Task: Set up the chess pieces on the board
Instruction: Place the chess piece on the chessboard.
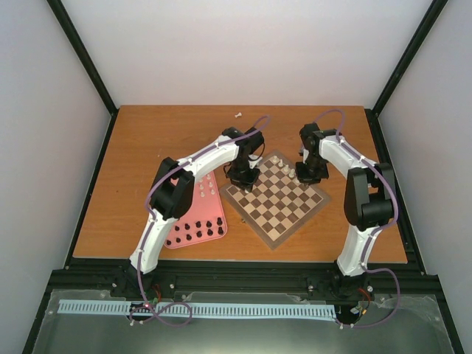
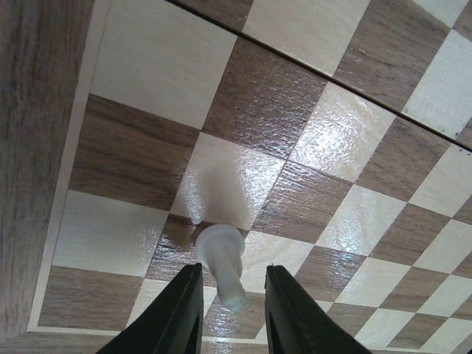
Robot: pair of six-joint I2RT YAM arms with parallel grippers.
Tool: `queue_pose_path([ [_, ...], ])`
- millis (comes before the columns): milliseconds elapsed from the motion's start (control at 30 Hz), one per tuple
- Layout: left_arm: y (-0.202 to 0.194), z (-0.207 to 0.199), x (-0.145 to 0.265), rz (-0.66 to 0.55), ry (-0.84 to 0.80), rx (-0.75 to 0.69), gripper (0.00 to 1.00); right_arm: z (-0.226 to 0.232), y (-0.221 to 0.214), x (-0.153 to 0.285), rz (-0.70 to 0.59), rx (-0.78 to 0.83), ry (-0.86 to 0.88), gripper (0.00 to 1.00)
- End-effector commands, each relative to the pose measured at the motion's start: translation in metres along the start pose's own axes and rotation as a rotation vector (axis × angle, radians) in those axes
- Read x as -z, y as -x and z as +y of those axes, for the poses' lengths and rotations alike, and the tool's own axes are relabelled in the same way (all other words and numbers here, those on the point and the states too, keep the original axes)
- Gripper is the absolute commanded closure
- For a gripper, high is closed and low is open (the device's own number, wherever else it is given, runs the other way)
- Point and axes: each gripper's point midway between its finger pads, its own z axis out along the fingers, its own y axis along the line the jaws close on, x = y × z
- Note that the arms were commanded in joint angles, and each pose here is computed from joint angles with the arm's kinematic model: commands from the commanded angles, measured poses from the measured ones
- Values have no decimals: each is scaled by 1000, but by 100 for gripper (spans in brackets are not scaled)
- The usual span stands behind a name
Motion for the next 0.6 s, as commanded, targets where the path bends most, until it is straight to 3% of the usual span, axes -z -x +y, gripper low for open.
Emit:
queue_pose_path([
  [0, 3, -4, -1, -7, -16, -20, 73, 1, 0, -8, 13, 9, 6, 90],
  [567, 4, -10, 17, -42, -27, -44, 62, 2, -4, -21, 51, 16, 10, 86],
])
